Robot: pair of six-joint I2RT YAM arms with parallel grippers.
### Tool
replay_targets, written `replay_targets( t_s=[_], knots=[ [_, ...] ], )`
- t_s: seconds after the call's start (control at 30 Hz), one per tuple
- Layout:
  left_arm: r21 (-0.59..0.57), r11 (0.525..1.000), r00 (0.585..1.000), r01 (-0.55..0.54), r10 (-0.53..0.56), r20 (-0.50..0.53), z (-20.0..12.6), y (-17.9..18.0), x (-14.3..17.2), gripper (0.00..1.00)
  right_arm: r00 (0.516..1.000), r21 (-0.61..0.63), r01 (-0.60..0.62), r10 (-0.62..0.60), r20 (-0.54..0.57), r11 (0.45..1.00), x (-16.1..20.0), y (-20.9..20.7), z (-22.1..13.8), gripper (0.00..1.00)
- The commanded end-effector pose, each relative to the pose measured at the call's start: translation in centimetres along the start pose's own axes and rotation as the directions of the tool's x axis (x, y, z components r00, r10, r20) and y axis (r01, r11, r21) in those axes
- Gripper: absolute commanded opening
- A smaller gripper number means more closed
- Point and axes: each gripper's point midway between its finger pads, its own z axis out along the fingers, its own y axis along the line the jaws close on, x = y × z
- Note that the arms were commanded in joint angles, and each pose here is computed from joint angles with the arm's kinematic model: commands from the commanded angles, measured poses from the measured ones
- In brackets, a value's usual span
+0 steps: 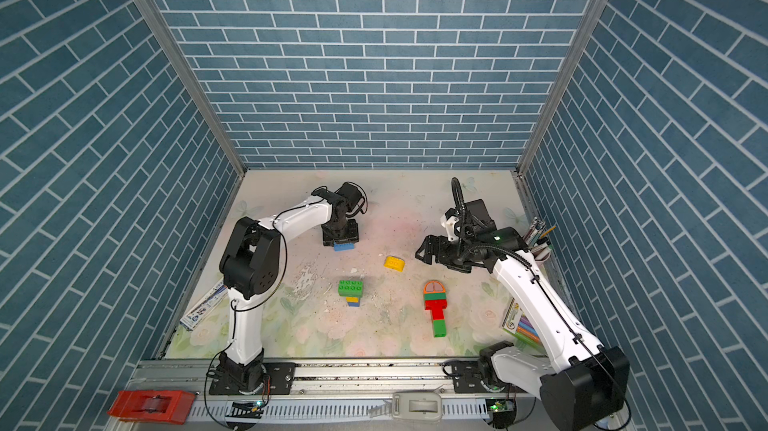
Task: Assemble an ice cream with lego
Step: Pick up the lego brick from the center of the board, then assemble the lego brick with the lego brick.
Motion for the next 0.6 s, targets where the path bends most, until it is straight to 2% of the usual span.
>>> replay_targets(
  t_s=[0.0,0.37,0.57],
  knots=[
    [0.012,0.999,0.999,-0.044,0.044,0.019,-4.3,0.1,1.4,0.44,1.000,-0.018,0.021,-0.021,-0.002,1.000,0.5,0.0,-0.2,0.93],
    [0.058,0.986,0.987,-0.158,0.159,-0.007,-11.8,-0.7,8.8,0.43,1.000,-0.065,-0.004,0.004,0.008,0.998,0.7,0.3,0.4,0.93],
    [0.068,0.972,0.973,-0.224,0.227,-0.035,-14.2,-0.8,12.9,0.42,1.000,-0.085,-0.014,0.015,0.005,0.996,1.1,0.4,0.7,0.92]
  ],
)
